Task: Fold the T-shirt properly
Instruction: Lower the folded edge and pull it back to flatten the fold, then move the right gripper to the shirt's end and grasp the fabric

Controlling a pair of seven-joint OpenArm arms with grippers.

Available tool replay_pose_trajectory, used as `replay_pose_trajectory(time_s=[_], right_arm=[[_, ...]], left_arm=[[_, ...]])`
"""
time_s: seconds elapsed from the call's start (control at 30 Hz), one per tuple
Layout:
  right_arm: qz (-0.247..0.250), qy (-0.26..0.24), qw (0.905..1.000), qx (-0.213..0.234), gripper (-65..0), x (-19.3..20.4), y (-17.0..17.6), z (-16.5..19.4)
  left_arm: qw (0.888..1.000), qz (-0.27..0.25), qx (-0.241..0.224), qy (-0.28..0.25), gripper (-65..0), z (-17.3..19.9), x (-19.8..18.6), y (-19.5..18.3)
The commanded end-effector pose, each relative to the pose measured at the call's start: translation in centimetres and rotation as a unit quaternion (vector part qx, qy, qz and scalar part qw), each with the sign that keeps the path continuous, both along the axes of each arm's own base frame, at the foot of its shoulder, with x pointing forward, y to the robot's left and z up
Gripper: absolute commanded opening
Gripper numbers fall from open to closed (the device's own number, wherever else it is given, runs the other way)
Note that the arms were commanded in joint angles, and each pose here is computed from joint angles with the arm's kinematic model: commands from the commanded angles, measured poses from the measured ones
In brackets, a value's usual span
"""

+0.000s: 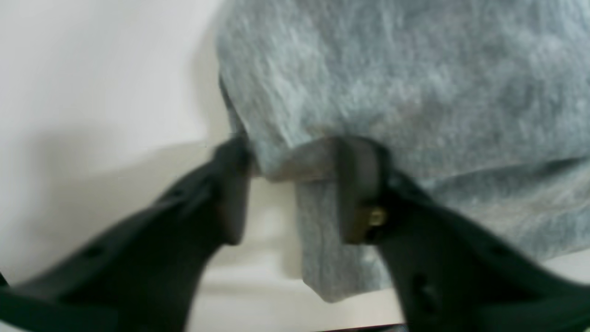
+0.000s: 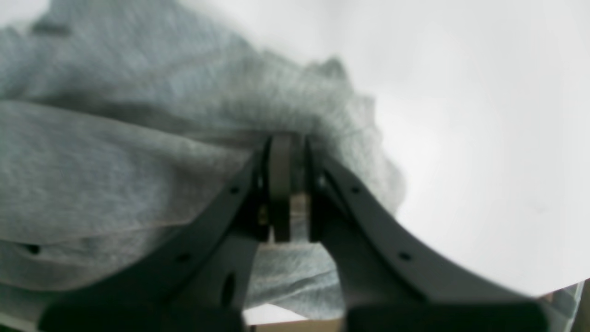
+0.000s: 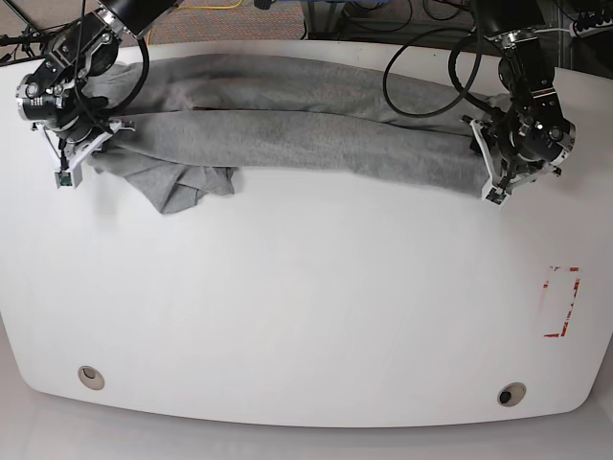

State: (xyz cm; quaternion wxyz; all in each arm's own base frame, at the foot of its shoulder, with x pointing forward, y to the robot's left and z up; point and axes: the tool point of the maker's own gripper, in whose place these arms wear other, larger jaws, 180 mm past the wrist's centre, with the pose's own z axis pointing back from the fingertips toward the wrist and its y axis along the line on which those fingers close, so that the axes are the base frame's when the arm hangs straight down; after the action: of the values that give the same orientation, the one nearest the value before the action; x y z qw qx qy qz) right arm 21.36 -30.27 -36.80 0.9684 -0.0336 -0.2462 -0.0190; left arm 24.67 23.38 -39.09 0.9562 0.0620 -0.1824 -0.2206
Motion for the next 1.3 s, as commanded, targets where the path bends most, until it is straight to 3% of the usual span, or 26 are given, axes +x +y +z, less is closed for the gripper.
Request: replay_pose_trajectory(time_s=[0.0,0.23,0.53,1.07,1.27], right_arm=[[0.029,-0.011,0.9995,0.001,-57.9,0.5,0.2,-0.6],[0.043,0.007,0.9985,0.034,-56.6,-0.9,1.2,-4.0],[0.031,0.024,0.9991,0.018,-56.4,-0.5,-0.4,-5.7],[0.064,-0.04,0.9968,0.026,-56.4,9.1,1.0,-5.4],[0.065,-0.041,0.997,0.01,-56.1,10.1,0.2,-3.9]], left_arm=[[1.0,0.003,0.006,-0.005,-46.7,0.3,0.2,0.7],[1.0,-0.001,0.024,0.001,-47.1,0.1,-0.6,2.2],[1.0,0.007,0.006,0.029,-40.8,-2.1,-0.9,2.9],[0.999,0.016,-0.049,0.0,-39.0,-3.1,3.7,2.1],[0.999,0.017,-0.05,-0.008,-38.9,-2.5,4.8,2.1]])
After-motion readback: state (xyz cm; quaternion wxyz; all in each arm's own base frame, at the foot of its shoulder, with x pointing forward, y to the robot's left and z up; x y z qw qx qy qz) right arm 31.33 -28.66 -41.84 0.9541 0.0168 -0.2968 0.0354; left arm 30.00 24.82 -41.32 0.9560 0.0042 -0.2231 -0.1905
